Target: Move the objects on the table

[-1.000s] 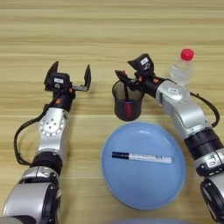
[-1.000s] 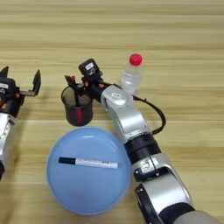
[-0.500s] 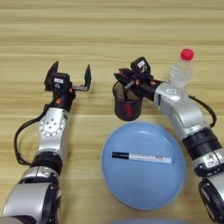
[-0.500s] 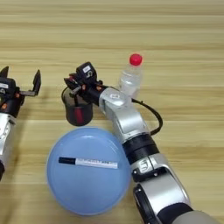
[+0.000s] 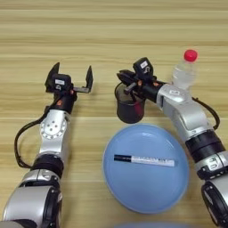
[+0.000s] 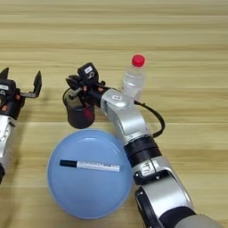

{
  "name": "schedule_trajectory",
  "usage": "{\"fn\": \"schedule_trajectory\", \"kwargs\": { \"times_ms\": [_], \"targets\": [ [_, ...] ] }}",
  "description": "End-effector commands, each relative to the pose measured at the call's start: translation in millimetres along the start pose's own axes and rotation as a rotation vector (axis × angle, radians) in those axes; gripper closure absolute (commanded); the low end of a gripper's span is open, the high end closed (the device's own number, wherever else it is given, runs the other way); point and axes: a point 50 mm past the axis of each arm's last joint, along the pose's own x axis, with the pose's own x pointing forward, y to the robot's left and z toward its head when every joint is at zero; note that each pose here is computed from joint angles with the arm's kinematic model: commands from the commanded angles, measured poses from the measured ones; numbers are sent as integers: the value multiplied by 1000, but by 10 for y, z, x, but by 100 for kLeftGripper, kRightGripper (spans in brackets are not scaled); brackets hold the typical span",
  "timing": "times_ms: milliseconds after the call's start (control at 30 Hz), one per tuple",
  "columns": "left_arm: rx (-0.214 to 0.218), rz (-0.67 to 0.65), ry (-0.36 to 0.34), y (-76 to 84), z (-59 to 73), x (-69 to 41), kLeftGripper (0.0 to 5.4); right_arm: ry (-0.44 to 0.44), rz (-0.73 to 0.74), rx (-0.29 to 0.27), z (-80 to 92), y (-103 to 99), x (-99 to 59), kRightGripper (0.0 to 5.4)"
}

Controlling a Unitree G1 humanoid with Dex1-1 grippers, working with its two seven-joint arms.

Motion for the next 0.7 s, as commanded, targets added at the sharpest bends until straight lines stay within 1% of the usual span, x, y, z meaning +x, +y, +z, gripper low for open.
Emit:
{"fn": "schedule_trajectory", "kwargs": {
  "times_ms": [33, 400, 600, 700],
  "targets": [
    [5, -11, -14, -15, 32, 46, 0, -70, 12, -13, 184, 12, -37, 505],
    [5, -10, -13, -11, 33, 50, 0, -203, 40, -24, 513, 92, -178, 505],
    [5, -10, -13, -10, 33, 52, 0, -288, 90, -29, 719, 180, -318, 505],
    [5, -10, -12, -9, 32, 53, 0, -322, 132, -34, 807, 230, -416, 505]
  ]
}}
